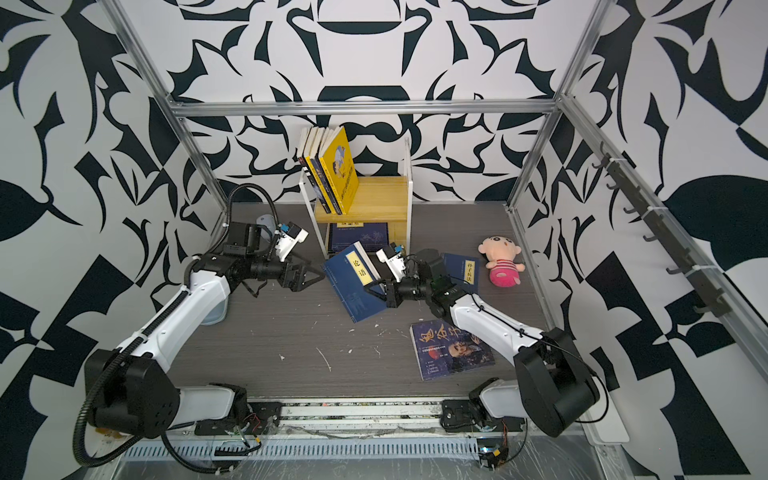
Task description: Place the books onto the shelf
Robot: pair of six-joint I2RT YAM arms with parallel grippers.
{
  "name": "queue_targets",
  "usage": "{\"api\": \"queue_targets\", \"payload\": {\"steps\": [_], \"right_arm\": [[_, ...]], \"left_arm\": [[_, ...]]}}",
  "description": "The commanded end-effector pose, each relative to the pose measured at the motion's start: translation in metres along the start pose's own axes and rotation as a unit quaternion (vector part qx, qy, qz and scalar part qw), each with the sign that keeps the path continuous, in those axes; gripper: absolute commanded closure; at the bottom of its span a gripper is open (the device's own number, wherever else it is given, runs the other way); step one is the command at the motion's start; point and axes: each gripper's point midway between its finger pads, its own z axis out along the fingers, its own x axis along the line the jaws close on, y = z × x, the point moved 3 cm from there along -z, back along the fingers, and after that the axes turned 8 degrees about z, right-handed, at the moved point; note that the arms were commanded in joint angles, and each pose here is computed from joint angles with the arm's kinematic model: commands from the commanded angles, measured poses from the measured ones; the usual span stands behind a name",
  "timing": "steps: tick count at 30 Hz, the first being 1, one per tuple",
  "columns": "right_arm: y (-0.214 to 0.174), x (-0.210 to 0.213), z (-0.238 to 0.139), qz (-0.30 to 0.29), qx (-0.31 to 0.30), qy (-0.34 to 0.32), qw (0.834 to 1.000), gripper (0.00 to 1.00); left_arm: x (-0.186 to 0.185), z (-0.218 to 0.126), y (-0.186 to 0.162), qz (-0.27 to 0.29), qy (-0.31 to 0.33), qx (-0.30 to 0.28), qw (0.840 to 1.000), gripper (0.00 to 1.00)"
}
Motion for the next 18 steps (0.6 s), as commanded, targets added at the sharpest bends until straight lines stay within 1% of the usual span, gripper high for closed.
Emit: {"api": "queue_targets", "payload": {"steps": [1,5,8,10,12,13,15,17,18], "right_arm": [[0.012,0.049,0.005,-0.118,0.023,0.090,0.989,1.00],[0.010,0.061,0.016,-0.146,0.043,0.116,0.981,1.00],[0.015,0.060,0.022,-0.148,0.045,0.117,0.981,1.00],[0.018,0.059,0.027,-0.146,0.047,0.117,0.981,1.00],[0.021,0.058,0.030,-0.148,0.048,0.115,0.981,1.00],[0.022,0.057,0.031,-0.150,0.048,0.113,0.981,1.00],[0.024,0.055,0.033,-0.156,0.049,0.107,0.981,1.00],[0.025,0.052,0.035,-0.158,0.055,0.098,0.981,1.00],[0.025,0.050,0.035,-0.158,0.056,0.095,0.981,1.00]], "left_arm": [[-0.019,-0.014,0.008,0.042,-0.036,-0.009,0.998,0.00],[-0.019,-0.017,0.008,0.054,-0.043,-0.010,0.998,0.00],[-0.033,-0.020,0.009,0.050,-0.086,-0.021,0.995,0.00],[-0.041,-0.020,0.010,0.035,-0.114,-0.030,0.992,0.05],[-0.046,-0.022,0.012,0.023,-0.130,-0.038,0.991,0.14],[-0.048,-0.023,0.012,0.018,-0.135,-0.041,0.990,0.24],[-0.051,-0.024,0.013,0.013,-0.139,-0.044,0.989,0.40],[-0.052,-0.025,0.014,0.011,-0.140,-0.045,0.989,0.60],[-0.052,-0.026,0.013,0.010,-0.139,-0.045,0.989,0.67]]}}
